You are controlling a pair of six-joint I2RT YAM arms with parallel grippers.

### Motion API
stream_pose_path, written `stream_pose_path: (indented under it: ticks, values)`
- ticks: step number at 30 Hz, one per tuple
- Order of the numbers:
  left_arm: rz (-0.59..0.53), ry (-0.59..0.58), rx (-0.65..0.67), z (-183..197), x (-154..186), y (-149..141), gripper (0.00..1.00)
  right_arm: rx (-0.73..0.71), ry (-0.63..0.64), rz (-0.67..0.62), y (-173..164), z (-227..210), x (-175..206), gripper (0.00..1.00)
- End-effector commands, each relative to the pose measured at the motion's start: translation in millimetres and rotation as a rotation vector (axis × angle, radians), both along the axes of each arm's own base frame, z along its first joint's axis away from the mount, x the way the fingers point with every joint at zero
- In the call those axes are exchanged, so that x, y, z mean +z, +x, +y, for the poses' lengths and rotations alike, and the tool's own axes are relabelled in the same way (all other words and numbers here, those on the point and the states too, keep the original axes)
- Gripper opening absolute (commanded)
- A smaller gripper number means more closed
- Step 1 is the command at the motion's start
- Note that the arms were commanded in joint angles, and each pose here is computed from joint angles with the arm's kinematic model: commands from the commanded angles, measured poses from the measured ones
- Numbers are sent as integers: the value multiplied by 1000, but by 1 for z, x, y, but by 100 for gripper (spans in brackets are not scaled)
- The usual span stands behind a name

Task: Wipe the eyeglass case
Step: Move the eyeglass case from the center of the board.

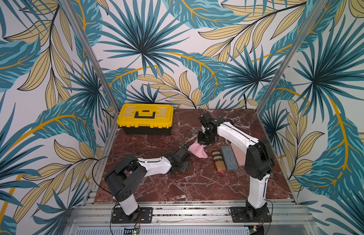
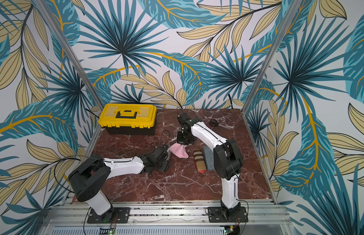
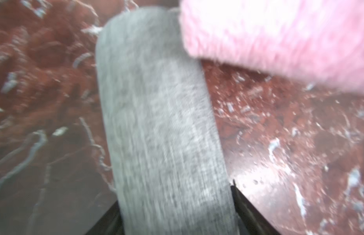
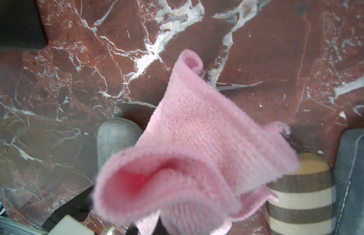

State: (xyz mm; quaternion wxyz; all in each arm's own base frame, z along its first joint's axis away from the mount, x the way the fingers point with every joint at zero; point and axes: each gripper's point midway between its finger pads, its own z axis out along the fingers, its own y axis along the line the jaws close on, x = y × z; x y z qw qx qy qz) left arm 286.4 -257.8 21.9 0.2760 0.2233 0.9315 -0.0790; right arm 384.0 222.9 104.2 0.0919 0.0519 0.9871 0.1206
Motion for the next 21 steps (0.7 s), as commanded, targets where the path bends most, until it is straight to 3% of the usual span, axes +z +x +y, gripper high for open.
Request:
stream_pose_path:
  ticks: [1,7,10,13,21]
  values:
    - [8,-78,-168,-16,4,-17,68,-5,5,-31,-7,-4,14,0]
    - [17,-78,-296,-21,14,-54,67,2,-12,-27,-34,-19,18,0]
    - [19,-108,-281,-17,14,-67,76,20,-29,-7,-54,-25,13,0]
    - [5,-99,-236,-7,9,-70,86,39,-40,18,-71,-22,6,0]
    - [-132,-140,-184,2,21,-59,85,75,-101,1,-73,2,-2,0]
